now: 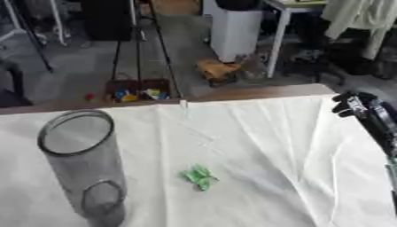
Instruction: Arrange flowers into the vase.
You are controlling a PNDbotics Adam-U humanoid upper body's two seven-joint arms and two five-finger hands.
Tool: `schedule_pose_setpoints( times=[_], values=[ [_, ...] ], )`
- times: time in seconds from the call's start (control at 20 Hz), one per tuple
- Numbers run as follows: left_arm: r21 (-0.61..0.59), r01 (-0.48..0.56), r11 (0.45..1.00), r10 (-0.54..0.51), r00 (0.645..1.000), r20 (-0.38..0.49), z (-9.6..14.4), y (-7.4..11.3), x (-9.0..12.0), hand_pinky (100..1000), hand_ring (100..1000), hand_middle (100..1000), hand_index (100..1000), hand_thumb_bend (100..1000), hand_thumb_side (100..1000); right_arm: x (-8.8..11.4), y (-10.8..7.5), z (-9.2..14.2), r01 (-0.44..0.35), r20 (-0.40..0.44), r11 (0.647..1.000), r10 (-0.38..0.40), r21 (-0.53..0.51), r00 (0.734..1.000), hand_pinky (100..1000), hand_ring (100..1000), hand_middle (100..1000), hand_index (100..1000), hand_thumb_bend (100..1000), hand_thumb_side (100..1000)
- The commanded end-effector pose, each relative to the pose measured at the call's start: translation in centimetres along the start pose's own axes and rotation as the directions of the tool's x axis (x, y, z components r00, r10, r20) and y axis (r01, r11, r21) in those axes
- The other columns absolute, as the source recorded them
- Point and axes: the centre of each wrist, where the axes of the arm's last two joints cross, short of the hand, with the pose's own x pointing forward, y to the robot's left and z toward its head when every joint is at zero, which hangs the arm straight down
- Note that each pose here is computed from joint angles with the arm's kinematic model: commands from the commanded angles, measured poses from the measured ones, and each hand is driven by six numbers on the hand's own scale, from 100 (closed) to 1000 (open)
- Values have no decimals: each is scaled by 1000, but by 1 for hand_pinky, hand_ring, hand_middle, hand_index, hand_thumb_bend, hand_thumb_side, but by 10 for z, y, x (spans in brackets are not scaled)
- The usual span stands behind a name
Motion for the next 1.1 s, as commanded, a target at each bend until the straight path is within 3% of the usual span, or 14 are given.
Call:
schedule_pose_setpoints(
  times=[0.05,0.45,0.85,1.1],
  values=[
    [-20,30,999,-29,998,50,-4,-1,22,100,100,100,100,1000,271,8,-12,-4,-24,25,999,24,-22,999,661,660,693,522,100,959],
    [-25,50,998,-48,996,73,-5,-3,28,100,100,100,100,1000,262,7,-12,-3,-24,22,999,24,-23,999,661,659,693,522,100,959],
    [17,-109,994,104,977,185,-7,-17,37,100,100,100,100,1000,276,7,-10,-2,-21,18,1000,21,-20,1000,661,658,693,522,100,958],
    [-14,-119,993,119,970,210,-10,-25,42,100,100,100,100,1000,265,6,-10,-1,-22,15,1000,22,-20,1000,661,658,694,521,100,958]
  ],
)
